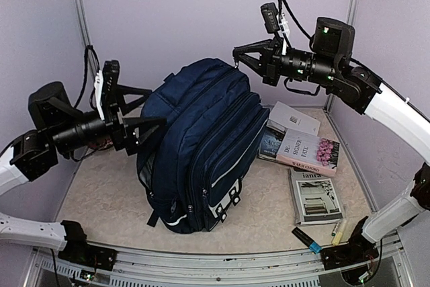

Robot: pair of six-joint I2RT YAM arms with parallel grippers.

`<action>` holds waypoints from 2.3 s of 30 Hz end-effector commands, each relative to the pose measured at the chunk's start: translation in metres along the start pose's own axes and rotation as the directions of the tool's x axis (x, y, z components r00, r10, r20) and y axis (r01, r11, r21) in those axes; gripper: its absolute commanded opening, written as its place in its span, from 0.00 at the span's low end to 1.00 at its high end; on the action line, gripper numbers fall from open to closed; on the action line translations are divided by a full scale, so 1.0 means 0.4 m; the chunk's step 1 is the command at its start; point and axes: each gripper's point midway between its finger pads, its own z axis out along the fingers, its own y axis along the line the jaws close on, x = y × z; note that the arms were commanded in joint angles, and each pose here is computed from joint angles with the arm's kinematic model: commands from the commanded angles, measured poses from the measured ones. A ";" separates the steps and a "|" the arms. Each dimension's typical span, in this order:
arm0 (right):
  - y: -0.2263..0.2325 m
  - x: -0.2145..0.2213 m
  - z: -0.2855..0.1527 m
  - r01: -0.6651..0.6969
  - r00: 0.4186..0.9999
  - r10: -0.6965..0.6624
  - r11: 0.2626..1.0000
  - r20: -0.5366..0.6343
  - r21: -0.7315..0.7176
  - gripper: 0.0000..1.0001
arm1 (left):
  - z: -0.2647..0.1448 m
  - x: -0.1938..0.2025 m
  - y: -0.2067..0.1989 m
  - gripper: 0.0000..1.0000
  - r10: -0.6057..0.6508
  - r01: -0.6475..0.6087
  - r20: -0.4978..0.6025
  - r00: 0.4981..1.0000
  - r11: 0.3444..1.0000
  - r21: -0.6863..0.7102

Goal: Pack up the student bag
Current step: Hold the largest pocket of the student bag, then unzip the largest pocket of the student bag, then pick up the book from the corner of the board.

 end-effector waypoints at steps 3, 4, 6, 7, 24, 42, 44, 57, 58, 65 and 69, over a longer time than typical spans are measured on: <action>0.032 -0.077 0.017 0.048 0.995 -0.046 0.999 0.093 -0.018 0.00 | 0.054 -0.161 0.072 0.99 0.077 -0.076 0.001 0.997 0.989 -0.123; 0.035 -0.075 0.020 0.045 0.995 -0.043 0.999 0.093 -0.017 0.00 | 0.098 -0.124 0.062 0.99 0.071 -0.075 -0.061 0.996 0.994 -0.077; 0.041 -0.072 0.025 0.047 0.994 -0.046 0.999 0.099 -0.010 0.00 | 0.142 -0.085 0.012 0.99 0.060 -0.053 -0.122 0.991 0.997 0.057; 0.044 -0.069 0.027 0.049 0.994 -0.048 0.999 0.099 -0.008 0.00 | 0.156 -0.073 -0.003 0.99 0.053 -0.040 -0.135 0.989 0.995 0.095; 0.012 -0.036 -0.009 0.073 0.996 -0.078 0.992 0.044 0.106 0.00 | 0.132 -0.129 0.061 0.00 0.131 -0.131 -0.048 0.990 0.991 -0.007; -0.288 0.480 -0.215 -0.303 0.939 0.338 0.905 -0.070 0.300 0.00 | -0.122 -0.387 0.020 0.00 0.228 -0.205 0.326 0.917 0.973 -0.105; -0.292 0.546 -0.207 -0.344 0.918 0.385 0.890 -0.090 0.301 0.00 | -0.145 -0.408 0.022 0.00 0.222 -0.191 0.355 0.908 0.974 -0.121; -0.324 0.670 -0.174 -0.416 0.855 0.488 0.847 -0.176 0.332 0.00 | -0.101 -0.343 0.093 0.00 0.227 -0.167 0.243 0.943 0.955 -0.244; -0.332 0.666 -0.179 -0.405 0.853 0.489 0.842 -0.186 0.356 0.00 | -0.089 -0.335 0.109 0.00 0.242 -0.178 0.217 0.946 0.945 -0.275; -0.440 0.637 -0.322 -0.303 0.827 0.535 0.682 -0.172 0.666 0.23 | -0.007 -0.332 0.225 0.00 0.352 -0.289 0.041 0.935 0.824 -0.487; -0.520 0.687 -0.530 -0.316 0.768 0.640 0.400 -0.016 0.860 0.78 | 0.012 -0.364 0.265 0.00 0.353 -0.287 0.017 0.935 0.787 -0.546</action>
